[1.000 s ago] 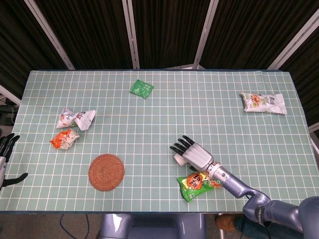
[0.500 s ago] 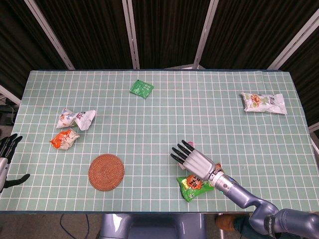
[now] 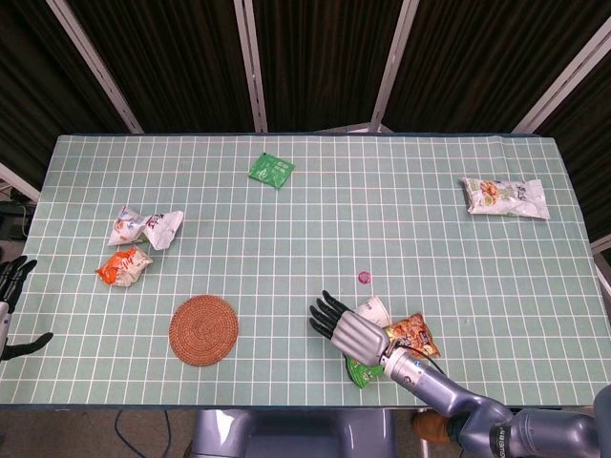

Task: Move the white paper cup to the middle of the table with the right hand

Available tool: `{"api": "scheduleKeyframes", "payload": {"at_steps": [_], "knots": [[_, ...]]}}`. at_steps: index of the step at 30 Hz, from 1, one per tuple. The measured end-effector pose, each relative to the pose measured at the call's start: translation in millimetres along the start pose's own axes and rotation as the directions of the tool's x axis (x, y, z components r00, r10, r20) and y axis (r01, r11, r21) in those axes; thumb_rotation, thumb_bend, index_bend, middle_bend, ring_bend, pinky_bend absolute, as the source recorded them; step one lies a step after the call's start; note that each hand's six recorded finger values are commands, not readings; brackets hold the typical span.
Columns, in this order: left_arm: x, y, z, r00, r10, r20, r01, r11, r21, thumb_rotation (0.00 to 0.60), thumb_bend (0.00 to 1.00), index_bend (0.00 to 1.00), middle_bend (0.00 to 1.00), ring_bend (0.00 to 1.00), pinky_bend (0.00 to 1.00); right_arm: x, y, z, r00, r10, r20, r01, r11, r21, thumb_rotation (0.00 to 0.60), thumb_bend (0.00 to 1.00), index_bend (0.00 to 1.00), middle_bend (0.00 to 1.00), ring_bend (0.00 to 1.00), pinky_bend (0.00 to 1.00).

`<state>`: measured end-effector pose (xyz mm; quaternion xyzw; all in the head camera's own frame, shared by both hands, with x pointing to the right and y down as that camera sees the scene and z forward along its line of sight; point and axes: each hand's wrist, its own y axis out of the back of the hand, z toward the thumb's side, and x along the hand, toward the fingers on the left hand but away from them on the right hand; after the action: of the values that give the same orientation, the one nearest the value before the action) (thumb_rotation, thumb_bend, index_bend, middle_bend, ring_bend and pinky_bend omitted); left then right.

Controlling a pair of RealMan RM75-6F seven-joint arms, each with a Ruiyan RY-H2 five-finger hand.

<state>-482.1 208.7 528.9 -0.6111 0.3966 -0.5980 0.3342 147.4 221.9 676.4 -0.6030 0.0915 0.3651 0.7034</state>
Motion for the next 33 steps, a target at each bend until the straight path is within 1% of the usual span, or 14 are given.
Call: {"api": "scheduleKeyframes", "payload": {"at_steps": [4,8,11,13,15,16,18,21,24,33], "knots": [[1,-1,-1,1.0,-0.002,-0.004,0.002,1.0,0.002,0.6,0.0,0.0,0.0,0.0,0.0,-4,-3,5,1.0,0.018,-0.002,-0.018,0.999,0.045,0.6,0.08,0.0,0.08,0.0,0.02],[2,-2,-1,1.0,-0.005,-0.007,0.005,1.0,0.004,0.6,0.0,0.0,0.0,0.0,0.0,-7,-7,7,0.999,0.038,0.005,-0.038,0.996,0.079,0.6,0.08,0.02,0.13,0.0,0.13],[2,-2,-1,1.0,-0.007,-0.006,0.007,1.0,0.006,0.6,0.0,0.0,0.0,0.0,0.0,-8,-10,7,0.999,0.044,0.009,-0.045,0.994,0.097,0.6,0.1,0.03,0.16,0.01,0.2],[2,-3,0,1.0,-0.009,-0.006,0.009,1.0,0.006,0.6,0.0,0.0,0.0,0.0,0.0,-9,-12,5,0.999,0.044,0.013,-0.045,0.992,0.116,0.6,0.13,0.06,0.2,0.04,0.26],[3,-3,0,1.0,-0.01,-0.006,0.01,1.0,0.007,0.6,0.0,0.0,0.0,0.0,0.0,-9,-14,4,0.999,0.044,0.021,-0.046,0.991,0.128,0.6,0.15,0.1,0.25,0.1,0.35],[3,-3,0,1.0,-0.011,-0.006,0.011,1.0,0.006,0.6,0.0,0.0,0.0,0.0,0.0,-10,-15,3,0.999,0.045,0.026,-0.048,0.991,0.129,0.6,0.16,0.11,0.27,0.12,0.38],[2,-4,0,1.0,-0.013,-0.006,0.013,1.0,0.005,0.6,0.0,0.0,0.0,0.0,0.0,-10,-16,1,0.998,0.047,0.033,-0.051,0.99,0.128,0.6,0.19,0.15,0.33,0.19,0.45],[2,-4,0,1.0,-0.015,-0.007,0.015,1.0,0.004,0.6,0.0,0.0,0.0,0.0,0.0,-10,-18,-2,0.998,0.05,0.043,-0.055,0.99,0.132,0.6,0.24,0.18,0.42,0.29,0.52],[2,-3,0,1.0,-0.015,-0.007,0.015,1.0,0.004,0.6,0.0,0.0,0.0,0.0,0.0,-11,-18,-4,0.998,0.045,0.048,-0.051,0.989,0.136,0.6,0.27,0.21,0.45,0.32,0.55],[2,-4,0,1.0,-0.017,-0.005,0.017,1.0,0.003,0.6,0.0,0.0,0.0,0.0,0.0,-11,-13,-8,0.998,-0.009,0.054,0.002,0.993,0.117,0.6,0.28,0.23,0.46,0.34,0.58]]}}
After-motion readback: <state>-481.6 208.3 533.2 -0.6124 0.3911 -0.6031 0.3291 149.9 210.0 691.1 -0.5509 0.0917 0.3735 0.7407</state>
